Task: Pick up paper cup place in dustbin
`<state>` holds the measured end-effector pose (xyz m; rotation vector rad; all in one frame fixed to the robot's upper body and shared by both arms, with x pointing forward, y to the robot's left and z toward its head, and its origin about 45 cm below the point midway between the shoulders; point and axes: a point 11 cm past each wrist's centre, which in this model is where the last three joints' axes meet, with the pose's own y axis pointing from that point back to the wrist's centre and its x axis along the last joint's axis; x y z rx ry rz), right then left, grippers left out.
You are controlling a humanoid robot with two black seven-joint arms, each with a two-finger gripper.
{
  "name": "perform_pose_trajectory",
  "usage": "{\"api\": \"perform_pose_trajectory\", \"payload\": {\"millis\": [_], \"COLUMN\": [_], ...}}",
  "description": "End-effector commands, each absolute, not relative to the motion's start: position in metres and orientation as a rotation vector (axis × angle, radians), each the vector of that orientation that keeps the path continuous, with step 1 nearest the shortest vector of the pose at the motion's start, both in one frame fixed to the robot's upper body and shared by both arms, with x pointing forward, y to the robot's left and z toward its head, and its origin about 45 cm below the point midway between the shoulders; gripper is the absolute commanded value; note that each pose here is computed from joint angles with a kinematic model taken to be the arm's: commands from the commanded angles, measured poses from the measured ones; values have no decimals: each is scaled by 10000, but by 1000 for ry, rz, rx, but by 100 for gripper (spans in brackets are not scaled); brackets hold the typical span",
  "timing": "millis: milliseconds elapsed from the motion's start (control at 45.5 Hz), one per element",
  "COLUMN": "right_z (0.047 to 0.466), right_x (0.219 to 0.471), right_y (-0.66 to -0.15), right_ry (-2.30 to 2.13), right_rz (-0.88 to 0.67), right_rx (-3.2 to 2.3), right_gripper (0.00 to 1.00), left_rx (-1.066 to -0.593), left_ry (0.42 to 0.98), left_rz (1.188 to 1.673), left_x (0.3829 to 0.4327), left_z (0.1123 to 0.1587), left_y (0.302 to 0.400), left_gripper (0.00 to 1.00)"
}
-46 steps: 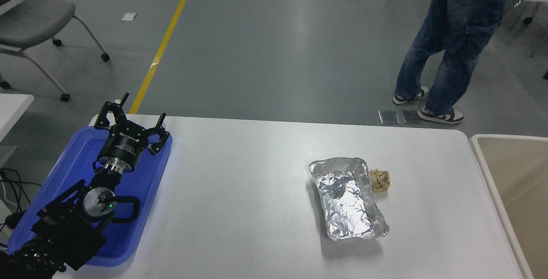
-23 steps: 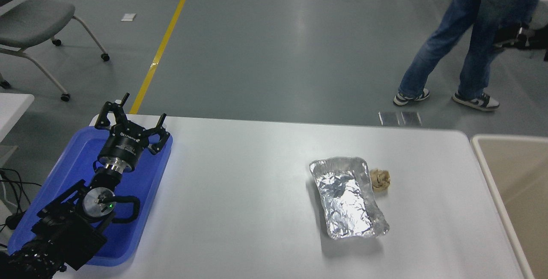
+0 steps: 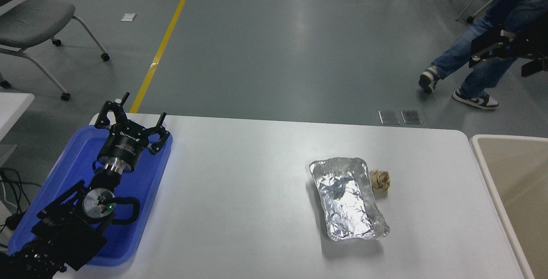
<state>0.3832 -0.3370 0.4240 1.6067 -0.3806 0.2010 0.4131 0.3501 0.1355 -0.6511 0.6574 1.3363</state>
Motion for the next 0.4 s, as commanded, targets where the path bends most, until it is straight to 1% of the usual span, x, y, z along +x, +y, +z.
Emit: {"api": "perform_pose_trajectory", "payload": {"millis": [0, 220, 374], "right_z": [4220, 4197, 4125], "right_x": [3656, 3655, 3654], "right_y": [-2917, -2590, -2568], "right_ry": [-246, -167, -132], "right_rz": [215, 274, 277], "right_rx": [1701, 1741, 1719], "right_gripper": [100, 100, 100], "left_rx": [-649, -651, -651], "left_ry": [657, 658, 658], "left_rz": [1337, 1337, 1337], "left_x": [4131, 4131, 4131], "left_z": [1354, 1355, 1355], "left_y": [3501, 3502, 3502], "left_gripper": [100, 100, 100]}}
